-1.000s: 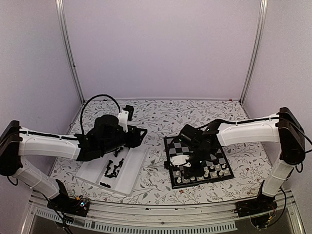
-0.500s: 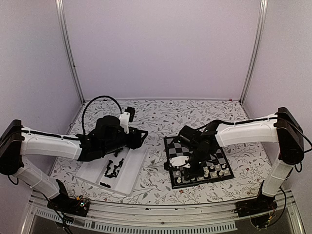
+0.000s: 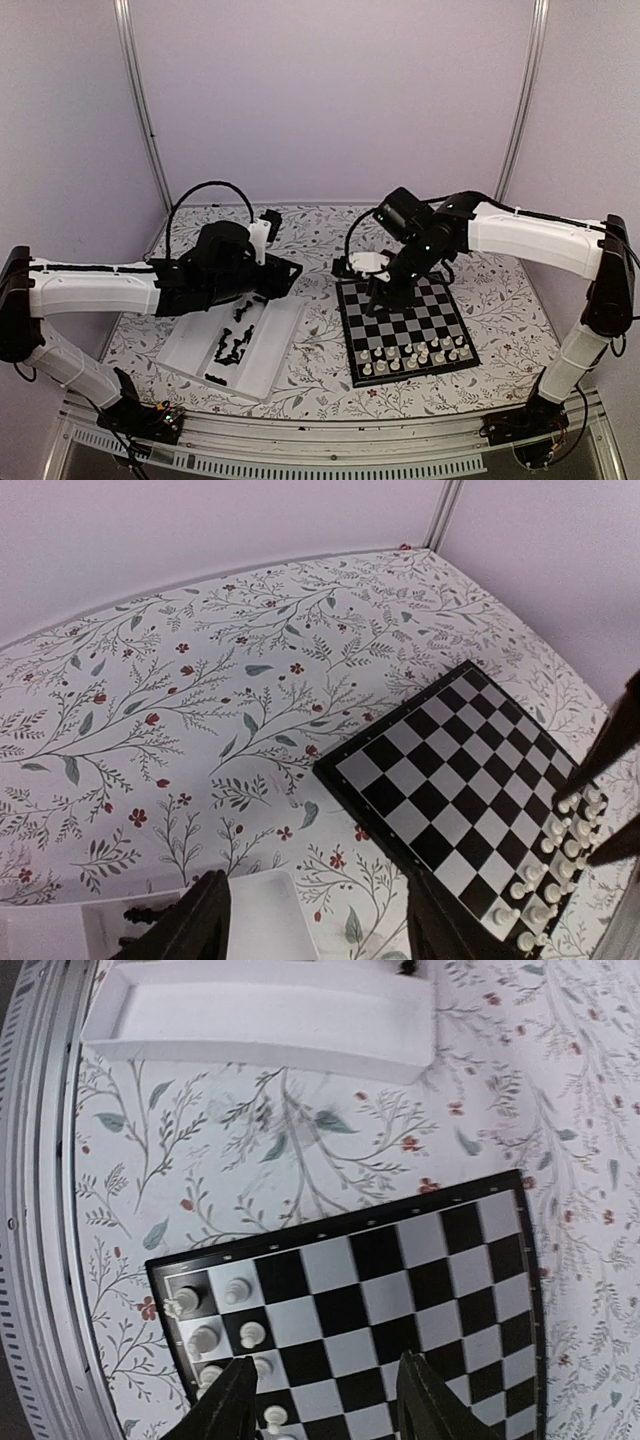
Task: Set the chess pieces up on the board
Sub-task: Reset both arms
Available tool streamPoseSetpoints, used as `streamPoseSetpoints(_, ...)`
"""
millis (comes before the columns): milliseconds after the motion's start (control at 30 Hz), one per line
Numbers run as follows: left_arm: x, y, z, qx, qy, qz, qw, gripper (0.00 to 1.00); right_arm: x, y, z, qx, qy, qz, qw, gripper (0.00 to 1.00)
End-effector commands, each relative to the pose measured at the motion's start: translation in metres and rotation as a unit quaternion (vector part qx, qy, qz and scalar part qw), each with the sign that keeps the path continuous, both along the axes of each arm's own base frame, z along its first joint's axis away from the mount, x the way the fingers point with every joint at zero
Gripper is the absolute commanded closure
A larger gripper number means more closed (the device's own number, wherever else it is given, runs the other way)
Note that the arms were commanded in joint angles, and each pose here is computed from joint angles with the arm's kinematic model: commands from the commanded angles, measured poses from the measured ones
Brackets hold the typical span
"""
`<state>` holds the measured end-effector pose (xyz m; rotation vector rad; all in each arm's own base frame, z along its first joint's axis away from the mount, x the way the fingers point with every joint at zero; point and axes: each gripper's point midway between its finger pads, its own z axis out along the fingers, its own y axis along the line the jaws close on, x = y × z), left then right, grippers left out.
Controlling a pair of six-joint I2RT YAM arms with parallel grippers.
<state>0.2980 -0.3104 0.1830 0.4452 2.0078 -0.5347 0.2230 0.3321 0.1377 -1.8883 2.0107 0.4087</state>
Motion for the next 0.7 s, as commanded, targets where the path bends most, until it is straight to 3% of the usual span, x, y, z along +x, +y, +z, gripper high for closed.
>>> streamPoseSetpoints(0,0.001,0.024,0.013,0.066,0.0,0.007,0.998,0.35,0.049,-0.018,0.066,0.072,-0.053,-0.059,0.994,0.47)
streamPoseSetpoints(67,0.004,0.033,0.02,0.079,-0.003,0.019,0.997,0.31,0.086,-0.039,0.087,0.095,-0.099,-0.125,0.983,0.34)
streamPoseSetpoints(167,0.01,0.047,0.029,0.101,-0.013,0.042,0.994,0.29,0.135,-0.087,0.121,0.148,-0.137,-0.24,0.95,0.22)
streamPoseSetpoints(233,0.016,0.057,0.036,0.113,-0.019,0.062,0.991,0.26,0.164,-0.124,0.139,0.184,-0.166,-0.313,0.917,0.02)
streamPoseSetpoints(433,0.023,0.068,0.07,0.095,-0.037,0.098,0.99,0.25,0.2,-0.24,0.17,0.32,-0.152,-0.482,0.802,0.01)
streamPoseSetpoints(500,0.025,0.068,0.081,0.08,-0.048,0.102,0.99,0.25,0.205,-0.256,0.17,0.321,-0.167,-0.522,0.773,0.01)
streamPoseSetpoints(667,0.027,0.067,0.095,0.063,-0.062,0.107,0.99,0.25,0.198,-0.253,0.161,0.324,-0.172,-0.508,0.779,0.01)
